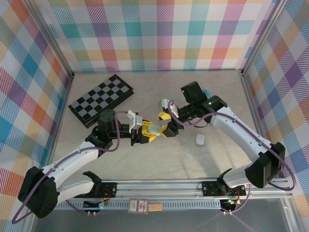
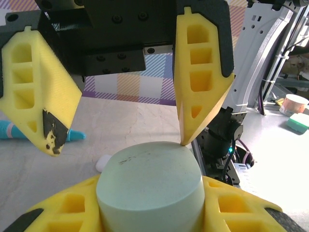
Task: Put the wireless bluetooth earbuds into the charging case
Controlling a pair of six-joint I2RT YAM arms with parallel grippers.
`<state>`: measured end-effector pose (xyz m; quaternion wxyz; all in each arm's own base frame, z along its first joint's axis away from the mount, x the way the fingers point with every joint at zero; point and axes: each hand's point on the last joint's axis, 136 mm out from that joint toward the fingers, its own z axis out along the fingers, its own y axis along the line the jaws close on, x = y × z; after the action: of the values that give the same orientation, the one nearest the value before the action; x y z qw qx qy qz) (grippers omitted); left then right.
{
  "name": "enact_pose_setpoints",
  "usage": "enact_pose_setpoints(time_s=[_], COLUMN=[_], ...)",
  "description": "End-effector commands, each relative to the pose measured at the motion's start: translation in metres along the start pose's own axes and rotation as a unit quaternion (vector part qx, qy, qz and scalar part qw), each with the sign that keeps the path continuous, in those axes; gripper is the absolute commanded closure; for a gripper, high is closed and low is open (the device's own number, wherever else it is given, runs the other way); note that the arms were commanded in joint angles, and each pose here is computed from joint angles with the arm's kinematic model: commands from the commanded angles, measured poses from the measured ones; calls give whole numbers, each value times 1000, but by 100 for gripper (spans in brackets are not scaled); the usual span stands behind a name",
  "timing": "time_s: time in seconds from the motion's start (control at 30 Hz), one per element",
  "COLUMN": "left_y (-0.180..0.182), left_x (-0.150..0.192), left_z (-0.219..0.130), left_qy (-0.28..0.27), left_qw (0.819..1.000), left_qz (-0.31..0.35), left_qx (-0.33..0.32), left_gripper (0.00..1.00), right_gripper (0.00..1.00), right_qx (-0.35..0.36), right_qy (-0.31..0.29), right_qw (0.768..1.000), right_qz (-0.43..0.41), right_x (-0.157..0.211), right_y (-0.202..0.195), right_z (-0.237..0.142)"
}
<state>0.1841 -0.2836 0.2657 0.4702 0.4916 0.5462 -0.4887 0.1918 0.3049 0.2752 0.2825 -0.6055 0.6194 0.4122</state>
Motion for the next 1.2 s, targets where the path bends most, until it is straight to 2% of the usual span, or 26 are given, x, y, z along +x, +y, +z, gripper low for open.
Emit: enact_pose_setpoints(time_s=[0.0, 0.4, 0.73, 0.8, 0.9, 1.17], left_y=[-3, -2, -2, -1, -1, -3], left_x=[-26, -27, -17, -15, -14, -13], left_z=[0, 0, 1, 1, 1, 1], left_qy=[-30, -31, -12, -9, -8, -5], left_qw=[999, 998, 999, 999, 999, 999], left_qz=[45, 47, 43, 42, 43, 42], left_qx=[4, 4, 6, 5, 6, 10], left_gripper=[70, 70, 70, 70, 70, 69], right_gripper=[27, 29, 56, 56, 47, 46], right_qx=[-42, -65, -61, -63, -59, -42], right_qy=[-2, 8, 12, 13, 14, 8], right_qw=[999, 998, 998, 998, 998, 999], right_qz=[-4, 2, -7, -7, -9, -16], right_x=[-1, -2, -3, -2, -1, -5], right_y=[15, 17, 22, 25, 25, 26], right_z=[5, 14, 9, 8, 6, 0])
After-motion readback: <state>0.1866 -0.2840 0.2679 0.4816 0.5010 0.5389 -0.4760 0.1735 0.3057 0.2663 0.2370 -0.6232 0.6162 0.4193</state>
